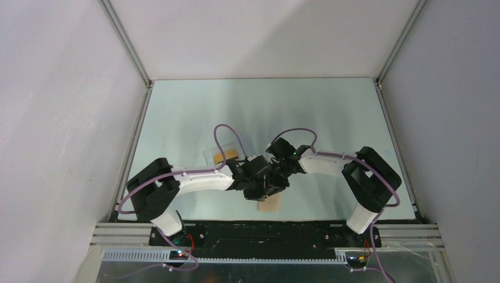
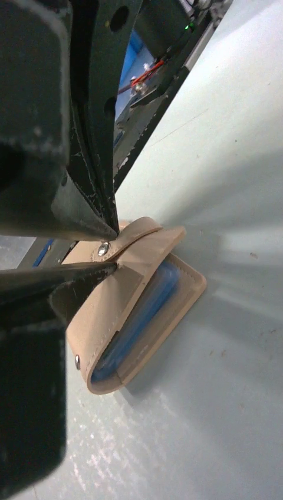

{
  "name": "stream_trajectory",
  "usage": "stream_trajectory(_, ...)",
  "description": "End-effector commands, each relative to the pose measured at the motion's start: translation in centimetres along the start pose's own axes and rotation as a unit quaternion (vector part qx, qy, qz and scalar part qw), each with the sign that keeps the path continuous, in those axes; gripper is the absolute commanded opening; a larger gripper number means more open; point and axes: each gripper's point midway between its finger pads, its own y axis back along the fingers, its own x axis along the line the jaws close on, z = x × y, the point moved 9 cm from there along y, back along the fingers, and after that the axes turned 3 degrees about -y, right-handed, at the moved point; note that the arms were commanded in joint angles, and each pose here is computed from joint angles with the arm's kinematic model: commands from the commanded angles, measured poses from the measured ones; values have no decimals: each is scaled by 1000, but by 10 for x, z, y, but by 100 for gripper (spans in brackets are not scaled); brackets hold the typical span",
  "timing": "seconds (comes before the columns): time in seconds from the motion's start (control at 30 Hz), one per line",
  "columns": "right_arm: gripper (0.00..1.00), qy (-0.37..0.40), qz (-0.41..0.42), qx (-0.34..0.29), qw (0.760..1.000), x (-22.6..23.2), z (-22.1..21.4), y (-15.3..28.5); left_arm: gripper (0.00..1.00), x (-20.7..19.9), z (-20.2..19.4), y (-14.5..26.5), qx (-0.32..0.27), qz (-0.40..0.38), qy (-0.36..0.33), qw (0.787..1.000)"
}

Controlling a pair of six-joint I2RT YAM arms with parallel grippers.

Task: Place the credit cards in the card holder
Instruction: Close the card holder at the center of the board, then reset both arms

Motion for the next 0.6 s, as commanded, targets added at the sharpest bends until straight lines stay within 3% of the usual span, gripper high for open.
stream_trajectory(0.0, 32, -11, -12, 1, 1000, -11, -9, 5, 11, -8, 18, 19, -88, -43, -13, 995)
stream_trajectory(0.07, 46, -9, 11, -28, 1000, -5, -4, 23, 29, -7, 25, 37, -124, -63, -13, 990)
stream_trajectory(0.1, 56, -1, 26, -49, 998, 0, -2, 35, 46, -3, 27, 42, -141, -65, -14, 988)
stream_trajectory(0.17, 72, 4, 40, -87, 995, 2, 4, 54, 63, 2, 33, 59, -174, -94, -7, 980)
stream_trajectory(0.3, 97, 11, 27, -166, 986, -10, 17, 85, 79, 38, 51, 85, -257, -126, 5, 958)
stream_trajectory(0.47, 99, 11, -52, -265, 963, -49, 41, 117, 97, 111, 59, 117, -397, -107, 45, 911)
stream_trajectory(0.5, 99, 11, -70, -295, 953, -57, 48, 121, 99, 129, 63, 133, -451, -97, 50, 886)
stream_trajectory(0.53, 99, 9, -85, -318, 944, -71, 50, 126, 99, 145, 62, 130, -476, -66, 57, 875)
stream_trajectory(0.57, 99, -5, -103, -350, 931, -88, 55, 126, 100, 160, 62, 145, -527, -45, 58, 847)
